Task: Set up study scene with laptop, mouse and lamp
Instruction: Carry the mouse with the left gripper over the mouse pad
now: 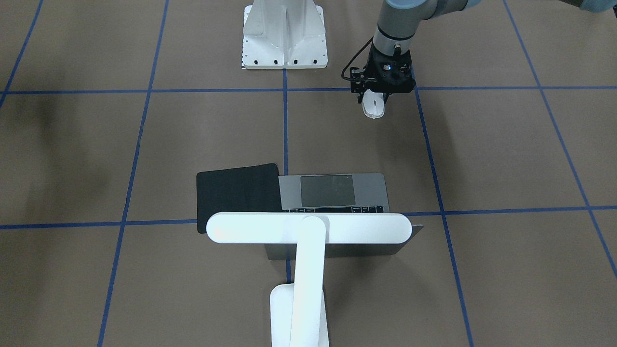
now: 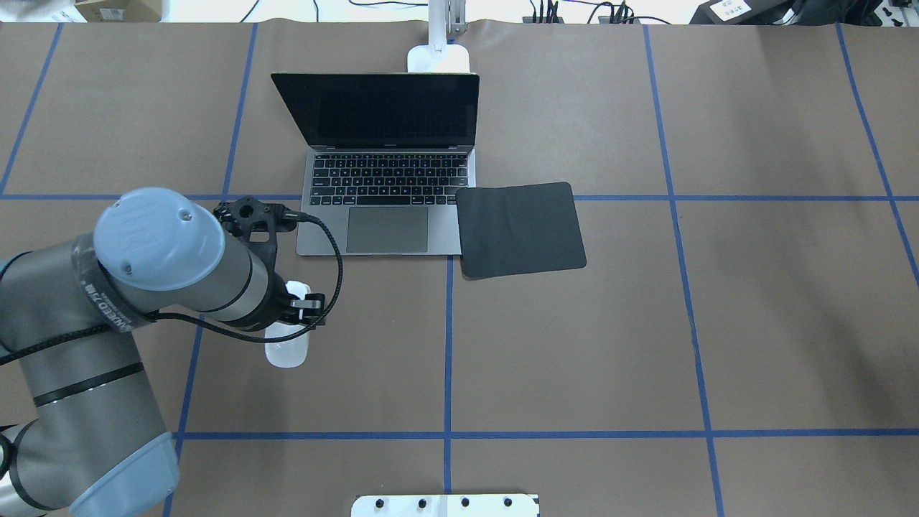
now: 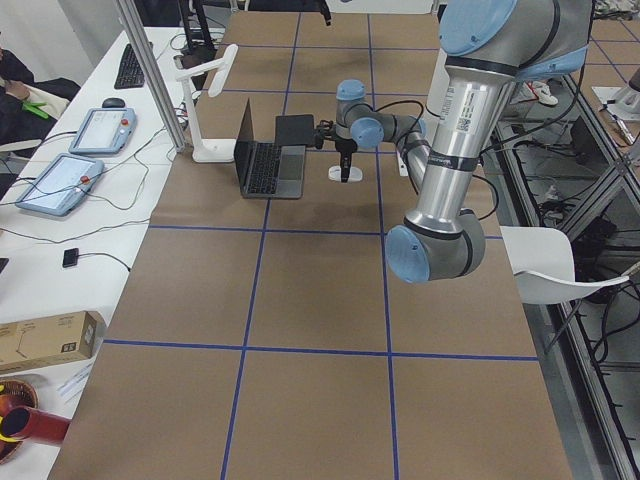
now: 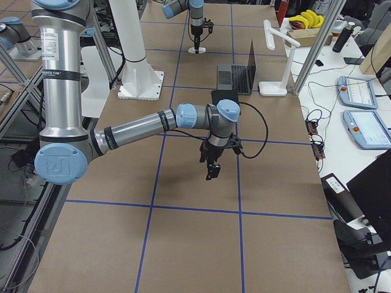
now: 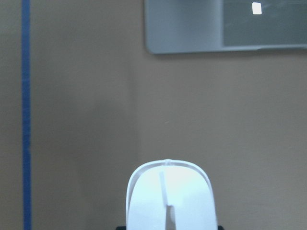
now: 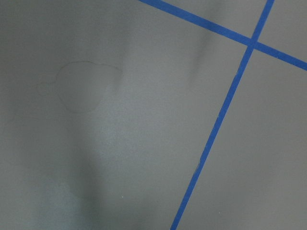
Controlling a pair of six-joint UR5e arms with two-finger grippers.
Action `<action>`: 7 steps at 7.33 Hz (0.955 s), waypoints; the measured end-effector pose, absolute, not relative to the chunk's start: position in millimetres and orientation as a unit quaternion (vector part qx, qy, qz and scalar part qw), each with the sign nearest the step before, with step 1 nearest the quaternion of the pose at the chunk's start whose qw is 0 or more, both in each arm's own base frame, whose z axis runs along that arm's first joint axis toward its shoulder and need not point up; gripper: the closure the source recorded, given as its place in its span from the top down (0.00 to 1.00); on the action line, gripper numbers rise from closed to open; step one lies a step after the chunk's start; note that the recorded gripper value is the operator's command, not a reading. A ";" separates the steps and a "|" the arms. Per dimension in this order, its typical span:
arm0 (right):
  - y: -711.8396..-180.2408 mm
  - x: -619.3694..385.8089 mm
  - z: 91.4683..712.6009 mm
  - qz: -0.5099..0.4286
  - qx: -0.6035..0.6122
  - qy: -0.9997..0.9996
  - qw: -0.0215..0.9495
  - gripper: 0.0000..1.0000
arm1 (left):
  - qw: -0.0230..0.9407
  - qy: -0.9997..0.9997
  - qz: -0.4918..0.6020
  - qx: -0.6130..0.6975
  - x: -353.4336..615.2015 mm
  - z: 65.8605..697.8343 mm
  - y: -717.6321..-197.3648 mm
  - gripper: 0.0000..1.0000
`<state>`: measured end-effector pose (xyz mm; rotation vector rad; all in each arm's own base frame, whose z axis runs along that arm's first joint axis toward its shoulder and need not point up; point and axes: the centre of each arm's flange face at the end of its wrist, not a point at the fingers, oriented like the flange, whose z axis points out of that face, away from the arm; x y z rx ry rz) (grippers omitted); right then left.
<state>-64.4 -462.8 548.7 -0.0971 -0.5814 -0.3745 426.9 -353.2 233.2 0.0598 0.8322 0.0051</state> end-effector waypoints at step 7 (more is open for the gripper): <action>-485.4 -79.4 548.3 -0.188 -0.029 -0.330 0.925 1.00 | 0.891 0.437 -0.112 0.039 580.5 62.2 -442.8 0.21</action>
